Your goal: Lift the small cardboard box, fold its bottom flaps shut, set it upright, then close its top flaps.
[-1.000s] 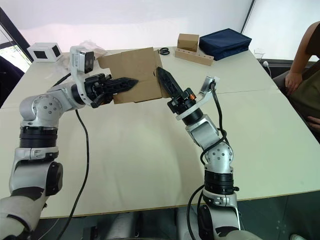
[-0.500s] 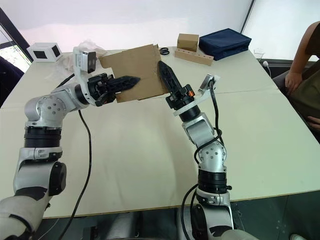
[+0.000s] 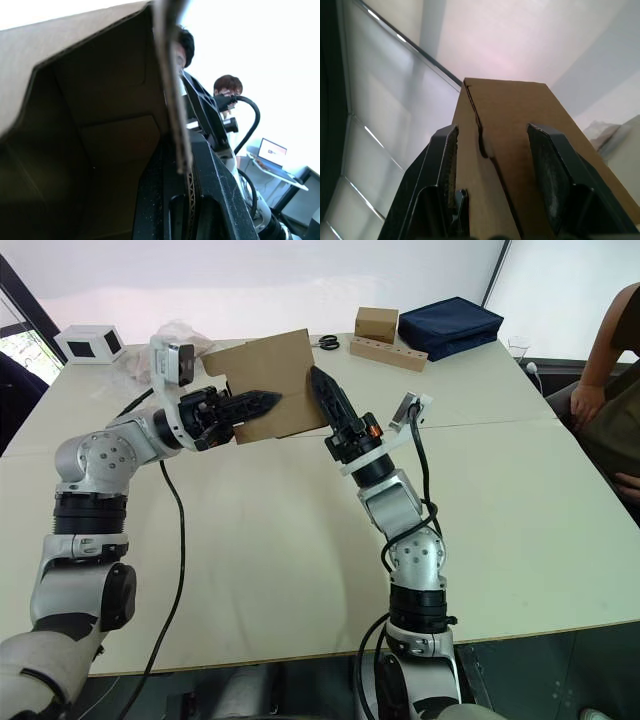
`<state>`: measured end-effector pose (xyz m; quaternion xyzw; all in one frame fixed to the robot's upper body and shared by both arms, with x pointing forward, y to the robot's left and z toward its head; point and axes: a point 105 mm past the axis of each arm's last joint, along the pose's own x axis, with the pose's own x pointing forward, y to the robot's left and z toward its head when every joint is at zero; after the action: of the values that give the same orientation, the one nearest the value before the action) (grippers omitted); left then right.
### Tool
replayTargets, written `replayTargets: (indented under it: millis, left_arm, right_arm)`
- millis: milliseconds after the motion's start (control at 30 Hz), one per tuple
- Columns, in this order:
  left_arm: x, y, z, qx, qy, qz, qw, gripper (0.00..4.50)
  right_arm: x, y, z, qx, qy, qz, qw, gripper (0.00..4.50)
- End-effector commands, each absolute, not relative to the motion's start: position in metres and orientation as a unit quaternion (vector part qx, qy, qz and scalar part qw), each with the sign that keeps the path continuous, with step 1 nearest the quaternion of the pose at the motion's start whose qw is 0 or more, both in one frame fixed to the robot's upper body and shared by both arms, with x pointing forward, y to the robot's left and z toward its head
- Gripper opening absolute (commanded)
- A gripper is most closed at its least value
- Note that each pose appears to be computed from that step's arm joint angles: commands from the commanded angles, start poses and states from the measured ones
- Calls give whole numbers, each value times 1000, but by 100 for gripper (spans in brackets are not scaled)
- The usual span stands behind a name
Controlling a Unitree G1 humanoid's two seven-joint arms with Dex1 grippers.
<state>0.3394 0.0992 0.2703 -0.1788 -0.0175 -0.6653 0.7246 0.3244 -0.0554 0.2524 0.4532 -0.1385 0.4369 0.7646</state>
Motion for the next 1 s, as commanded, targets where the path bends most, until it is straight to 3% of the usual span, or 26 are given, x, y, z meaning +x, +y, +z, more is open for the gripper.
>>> replayTargets:
  millis: [33, 567, 667, 767, 1000]
  left_arm:
    - [331, 100, 287, -146, -32, -684, 713, 0]
    - [309, 111, 284, -107, 24, -717, 689, 0]
    - [304, 111, 282, -102, 34, -724, 681, 0]
    - [302, 110, 281, -102, 36, -726, 680, 0]
    - [302, 105, 279, -107, 33, -727, 677, 0]
  right_arm:
    - [310, -54, 259, 427, -137, 476, 756, 221]
    - [297, -102, 251, 379, -115, 458, 796, 221]
    - [295, -101, 247, 356, -107, 460, 806, 139]
    - [292, -97, 247, 341, -107, 469, 808, 9]
    - [283, -79, 247, 330, -99, 496, 797, 3]
